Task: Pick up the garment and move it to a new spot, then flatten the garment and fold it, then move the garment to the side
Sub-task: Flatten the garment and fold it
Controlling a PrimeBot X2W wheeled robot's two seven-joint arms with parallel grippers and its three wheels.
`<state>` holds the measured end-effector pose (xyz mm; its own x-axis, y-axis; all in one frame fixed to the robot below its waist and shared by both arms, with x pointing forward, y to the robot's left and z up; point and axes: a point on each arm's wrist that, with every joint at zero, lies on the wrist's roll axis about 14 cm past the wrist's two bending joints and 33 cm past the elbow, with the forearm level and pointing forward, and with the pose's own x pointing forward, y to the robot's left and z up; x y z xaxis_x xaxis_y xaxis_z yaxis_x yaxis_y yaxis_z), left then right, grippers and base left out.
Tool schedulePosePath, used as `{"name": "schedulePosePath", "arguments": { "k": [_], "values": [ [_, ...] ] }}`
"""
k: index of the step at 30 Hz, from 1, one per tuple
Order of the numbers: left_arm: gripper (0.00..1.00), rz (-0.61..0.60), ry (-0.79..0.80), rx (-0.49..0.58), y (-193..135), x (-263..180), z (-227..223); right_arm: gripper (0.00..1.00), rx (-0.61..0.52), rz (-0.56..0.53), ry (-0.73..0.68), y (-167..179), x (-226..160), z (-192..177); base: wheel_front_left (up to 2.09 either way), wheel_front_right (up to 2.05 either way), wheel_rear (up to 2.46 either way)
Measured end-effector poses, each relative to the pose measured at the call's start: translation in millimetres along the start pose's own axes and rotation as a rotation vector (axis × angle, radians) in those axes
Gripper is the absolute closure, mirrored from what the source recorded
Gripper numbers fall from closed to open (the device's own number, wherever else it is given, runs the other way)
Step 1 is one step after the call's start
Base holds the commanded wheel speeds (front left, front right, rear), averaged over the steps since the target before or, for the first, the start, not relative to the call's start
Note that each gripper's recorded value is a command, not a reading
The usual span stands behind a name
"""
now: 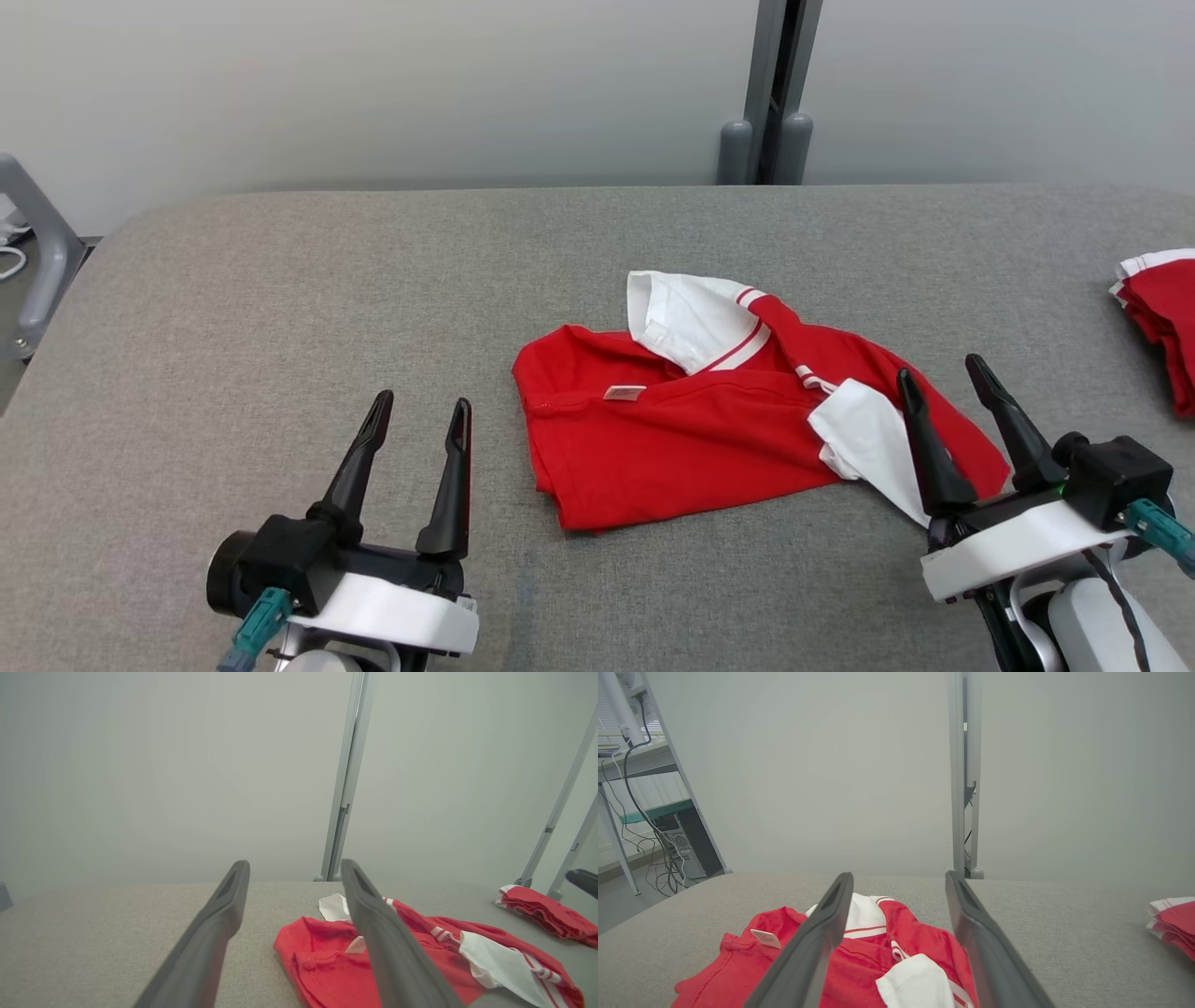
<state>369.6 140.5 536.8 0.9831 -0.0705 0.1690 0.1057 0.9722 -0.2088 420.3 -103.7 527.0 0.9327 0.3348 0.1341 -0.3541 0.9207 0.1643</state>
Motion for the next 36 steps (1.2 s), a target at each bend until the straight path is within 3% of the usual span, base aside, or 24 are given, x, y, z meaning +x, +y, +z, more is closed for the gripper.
{"name": "schedulePosePath", "arguments": {
  "k": [12,23,26,36],
  "values": [
    [0.0,0.036,0.011,-0.001,9.4,-8.2,-2.2,0.0,0.0,0.01,0.051,4.7,9.4,-16.7,0.0,0.0,0.0],
    [0.0,0.092,0.047,-0.017,24.0,-8.6,-12.7,0.0,-0.042,0.106,0.317,11.7,77.8,-60.1,0.0,0.0,0.0],
    [0.0,0.119,0.054,-0.019,30.0,-12.0,-13.6,0.0,-0.108,0.111,0.409,0.9,88.5,-79.3,0.0,0.0,0.0],
    [0.0,0.211,0.064,-0.017,53.0,-24.9,-13.4,0.0,-0.149,0.171,0.632,9.7,103.4,-134.7,0.0,0.0,0.0]
  ]
}}
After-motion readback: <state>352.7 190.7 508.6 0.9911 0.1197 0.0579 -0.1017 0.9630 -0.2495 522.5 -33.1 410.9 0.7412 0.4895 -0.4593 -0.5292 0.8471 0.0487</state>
